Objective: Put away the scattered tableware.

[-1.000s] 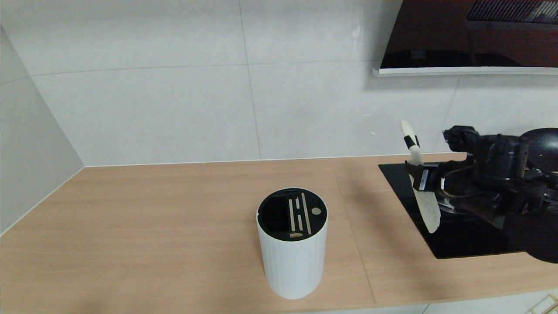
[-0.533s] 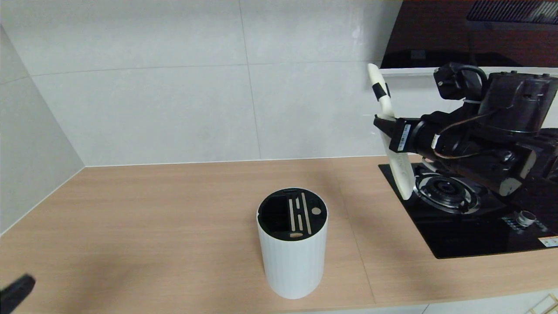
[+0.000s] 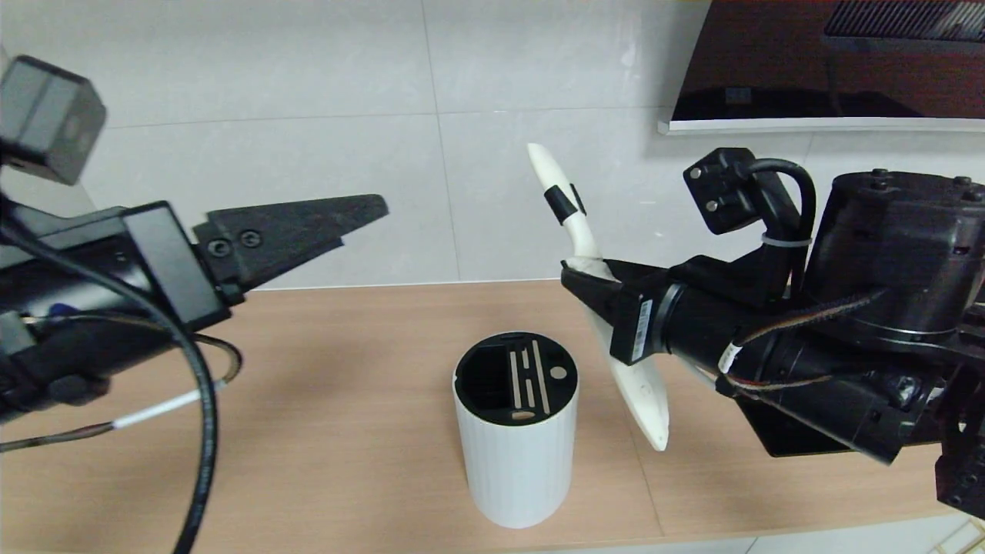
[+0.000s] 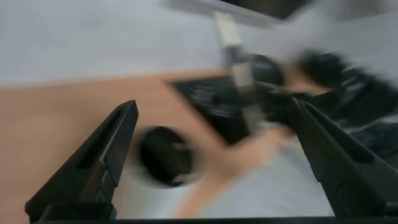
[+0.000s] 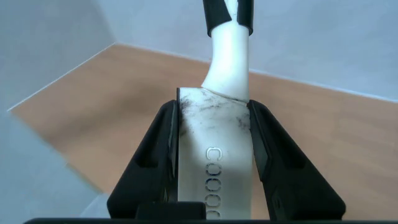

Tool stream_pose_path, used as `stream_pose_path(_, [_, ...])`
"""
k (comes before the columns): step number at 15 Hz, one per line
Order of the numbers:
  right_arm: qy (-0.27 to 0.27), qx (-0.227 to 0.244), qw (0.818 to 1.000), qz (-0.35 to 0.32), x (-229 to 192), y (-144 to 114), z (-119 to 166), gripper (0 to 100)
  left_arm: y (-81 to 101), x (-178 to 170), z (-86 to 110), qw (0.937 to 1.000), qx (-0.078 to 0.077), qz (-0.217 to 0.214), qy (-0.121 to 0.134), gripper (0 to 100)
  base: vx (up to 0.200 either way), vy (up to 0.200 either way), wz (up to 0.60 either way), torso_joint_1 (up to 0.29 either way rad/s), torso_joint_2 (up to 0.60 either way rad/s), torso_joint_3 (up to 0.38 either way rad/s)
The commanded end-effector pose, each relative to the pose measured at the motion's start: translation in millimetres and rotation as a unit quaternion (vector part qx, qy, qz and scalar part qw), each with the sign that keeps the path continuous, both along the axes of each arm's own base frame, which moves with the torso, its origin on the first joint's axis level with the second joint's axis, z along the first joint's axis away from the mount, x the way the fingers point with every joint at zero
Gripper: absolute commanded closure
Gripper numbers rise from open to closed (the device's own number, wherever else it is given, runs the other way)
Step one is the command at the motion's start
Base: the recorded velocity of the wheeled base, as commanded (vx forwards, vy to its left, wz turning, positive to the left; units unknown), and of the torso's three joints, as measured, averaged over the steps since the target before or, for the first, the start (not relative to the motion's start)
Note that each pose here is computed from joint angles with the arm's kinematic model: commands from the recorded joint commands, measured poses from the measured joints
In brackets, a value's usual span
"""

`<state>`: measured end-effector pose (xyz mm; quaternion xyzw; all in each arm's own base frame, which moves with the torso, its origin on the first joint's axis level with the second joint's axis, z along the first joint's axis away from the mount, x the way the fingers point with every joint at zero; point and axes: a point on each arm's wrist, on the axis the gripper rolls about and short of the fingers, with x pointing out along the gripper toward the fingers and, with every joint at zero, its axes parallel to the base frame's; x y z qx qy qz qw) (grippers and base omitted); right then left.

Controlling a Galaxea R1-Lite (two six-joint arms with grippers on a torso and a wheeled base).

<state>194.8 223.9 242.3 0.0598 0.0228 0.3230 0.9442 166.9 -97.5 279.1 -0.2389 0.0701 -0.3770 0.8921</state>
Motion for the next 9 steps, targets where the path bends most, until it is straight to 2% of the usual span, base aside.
stream_pose_path(1, [0.006,-0.007,1.000,0.022,-11,13,-6,100,-34.5,25,-27.1,0.9977,0.007,-0.041,0.054,0,0.000,0.000,0.00,0.000,0.00,0.000])
stream_pose_path(3, [0.012,-0.015,0.999,0.035,-19,22,-12,100,-52.3,32,-34.1,0.9957,-0.033,-0.066,0.055,0,0.000,0.000,0.00,0.000,0.00,0.000])
stream_pose_path(4, [0.014,-0.018,0.999,0.037,-20,25,-14,100,-58.0,32,-37.9,0.9945,-0.044,-0.076,0.058,0,0.000,0.000,0.00,0.000,0.00,0.000])
stream_pose_path(7, [0.019,-0.024,0.998,0.061,-34,34,-19,100,-64.9,32,-45.9,0.9939,-0.041,-0.083,0.060,0,0.000,0.000,0.00,0.000,0.00,0.000])
stream_pose_path(9, [0.011,-0.013,0.998,0.052,-35,34,-16,100,-66.5,34,-48.4,0.9939,-0.040,-0.083,0.061,0,0.000,0.000,0.00,0.000,0.00,0.000])
